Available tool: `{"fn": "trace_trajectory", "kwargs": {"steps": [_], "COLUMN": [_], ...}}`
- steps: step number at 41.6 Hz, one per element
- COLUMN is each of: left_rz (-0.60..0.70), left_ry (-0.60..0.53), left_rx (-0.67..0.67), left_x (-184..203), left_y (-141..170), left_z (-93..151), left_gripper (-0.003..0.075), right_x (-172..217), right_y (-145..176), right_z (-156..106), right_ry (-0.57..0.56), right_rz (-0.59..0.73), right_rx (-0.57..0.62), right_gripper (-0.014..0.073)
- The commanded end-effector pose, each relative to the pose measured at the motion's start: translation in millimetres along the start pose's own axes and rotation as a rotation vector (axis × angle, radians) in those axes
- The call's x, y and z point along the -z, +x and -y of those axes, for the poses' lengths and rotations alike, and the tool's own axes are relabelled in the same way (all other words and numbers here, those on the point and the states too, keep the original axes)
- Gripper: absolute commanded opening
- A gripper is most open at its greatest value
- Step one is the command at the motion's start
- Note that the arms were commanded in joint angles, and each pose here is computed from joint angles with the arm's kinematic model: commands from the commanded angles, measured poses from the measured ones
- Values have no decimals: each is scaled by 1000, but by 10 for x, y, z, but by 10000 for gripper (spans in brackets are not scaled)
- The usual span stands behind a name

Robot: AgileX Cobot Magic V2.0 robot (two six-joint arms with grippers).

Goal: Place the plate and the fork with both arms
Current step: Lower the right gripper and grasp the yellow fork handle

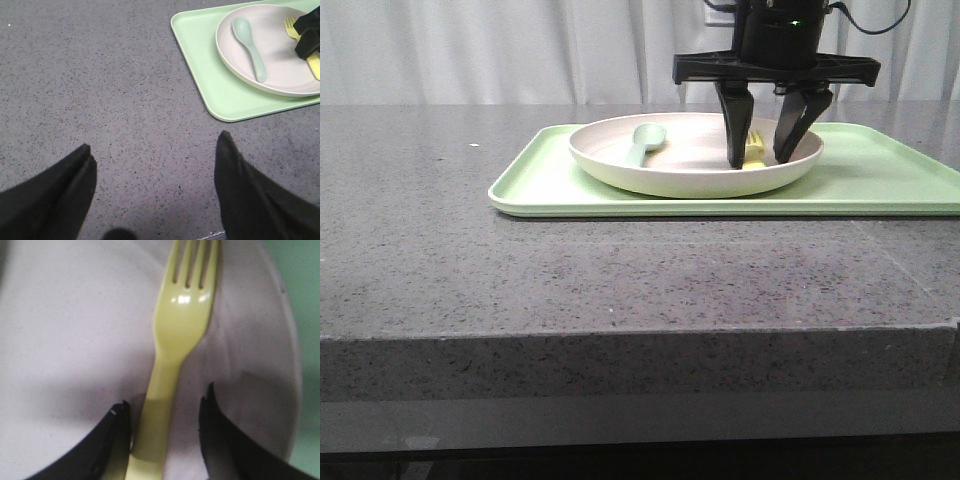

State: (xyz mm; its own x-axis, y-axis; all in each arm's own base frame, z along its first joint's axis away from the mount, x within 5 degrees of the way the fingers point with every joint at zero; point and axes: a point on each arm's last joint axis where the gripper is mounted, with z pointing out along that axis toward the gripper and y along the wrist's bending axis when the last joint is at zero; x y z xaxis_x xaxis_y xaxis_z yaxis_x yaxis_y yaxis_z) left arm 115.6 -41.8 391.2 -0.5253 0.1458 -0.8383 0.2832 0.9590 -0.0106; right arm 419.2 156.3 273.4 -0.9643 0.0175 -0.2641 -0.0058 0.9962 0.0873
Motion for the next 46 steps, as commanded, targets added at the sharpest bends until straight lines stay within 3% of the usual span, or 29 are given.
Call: {"fn": "trace_trajectory", "kwargs": {"steps": [1,18,36,46], "left_rz": [93,93,93,93], "left_ry": [14,14,14,14], "left_rx": [-7,-7,-7,-7], "left_x": [58,58,58,58], "left_y": [-120,-120,-120,-120], "left_z": [13,13,13,13], "left_gripper": [494,493,493,493], "right_x": [346,346,347,347], "right_y": [20,25,46,42], "right_z": [32,33,-46,-52], "right_ry": [-6,-5,-14,-16], "right_rz": [30,25,32,38], "right_rx": [15,21,39,43], "right_gripper": [265,97,93,10]}}
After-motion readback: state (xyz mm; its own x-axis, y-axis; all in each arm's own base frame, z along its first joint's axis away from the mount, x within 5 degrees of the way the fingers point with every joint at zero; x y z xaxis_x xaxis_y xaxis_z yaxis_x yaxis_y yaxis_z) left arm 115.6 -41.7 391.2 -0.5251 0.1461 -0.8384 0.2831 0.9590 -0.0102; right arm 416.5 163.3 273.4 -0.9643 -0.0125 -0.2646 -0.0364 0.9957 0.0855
